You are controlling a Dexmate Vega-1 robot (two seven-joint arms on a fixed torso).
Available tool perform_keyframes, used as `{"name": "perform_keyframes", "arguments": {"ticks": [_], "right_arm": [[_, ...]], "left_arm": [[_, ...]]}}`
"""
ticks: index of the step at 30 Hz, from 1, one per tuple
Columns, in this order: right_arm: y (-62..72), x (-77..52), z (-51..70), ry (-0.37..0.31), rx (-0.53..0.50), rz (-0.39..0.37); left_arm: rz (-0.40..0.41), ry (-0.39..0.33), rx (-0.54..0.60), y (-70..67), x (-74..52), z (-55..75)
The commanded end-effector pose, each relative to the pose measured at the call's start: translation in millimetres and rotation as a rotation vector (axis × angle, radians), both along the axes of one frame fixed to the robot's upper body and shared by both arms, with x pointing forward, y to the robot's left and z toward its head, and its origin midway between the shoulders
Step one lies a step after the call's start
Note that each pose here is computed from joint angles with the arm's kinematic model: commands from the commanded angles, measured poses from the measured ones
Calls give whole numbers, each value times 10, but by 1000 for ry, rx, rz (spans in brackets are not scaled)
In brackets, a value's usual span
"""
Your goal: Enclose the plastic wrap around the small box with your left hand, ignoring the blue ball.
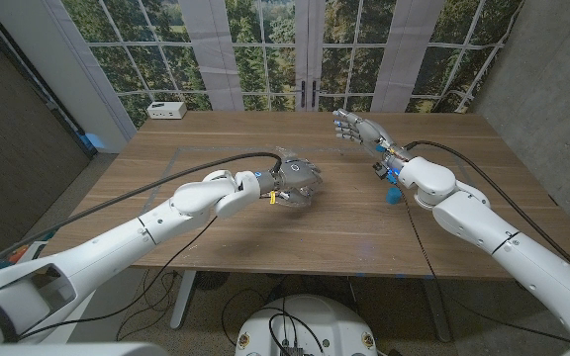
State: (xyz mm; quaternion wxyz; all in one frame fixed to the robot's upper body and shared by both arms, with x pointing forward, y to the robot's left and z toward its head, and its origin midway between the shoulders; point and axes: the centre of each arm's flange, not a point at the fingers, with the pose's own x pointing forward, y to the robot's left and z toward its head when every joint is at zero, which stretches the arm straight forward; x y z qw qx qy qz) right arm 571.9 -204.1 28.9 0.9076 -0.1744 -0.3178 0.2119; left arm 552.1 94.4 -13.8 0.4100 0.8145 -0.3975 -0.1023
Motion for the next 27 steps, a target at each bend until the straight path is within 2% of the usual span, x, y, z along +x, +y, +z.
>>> {"name": "perform_keyframes", "arguments": {"ticks": [1, 3, 5, 6, 8, 9, 11, 13, 16, 18, 21, 23, 25, 27], "right_arm": [[40, 7, 17, 0, -9, 8], [51, 12, 22, 1, -10, 8], [56, 12, 24, 3, -12, 7], [60, 16, 26, 3, -15, 8], [61, 20, 28, 3, -13, 10], [67, 21, 35, 2, -19, 4], [72, 30, 37, 7, -15, 11], [77, 28, 36, 7, -21, 8], [72, 26, 34, 9, -19, 4], [72, 23, 34, 9, -19, 5], [71, 22, 33, 12, -19, 5], [71, 20, 37, 10, -22, 2], [69, 25, 38, 14, -23, 2], [71, 26, 37, 15, -20, 4]], "left_arm": [[84, -68, -84, 219, -99, 165], [100, -109, -111, 275, -124, 207], [107, -118, -131, 300, -126, 225], [108, -155, -154, 337, -136, 240], [109, -166, -177, 350, -139, 248], [114, -218, -185, 364, -159, 252], [125, -231, -208, 371, -153, 260], [138, -292, -223, 380, -163, 246], [156, -294, -218, 377, -139, 242], [160, -340, -229, 382, -146, 232], [183, -353, -239, 380, -118, 235], [203, -394, -238, 381, -95, 221], [209, -366, -225, 382, -62, 248], [208, -385, -260, 399, -28, 249]]}}
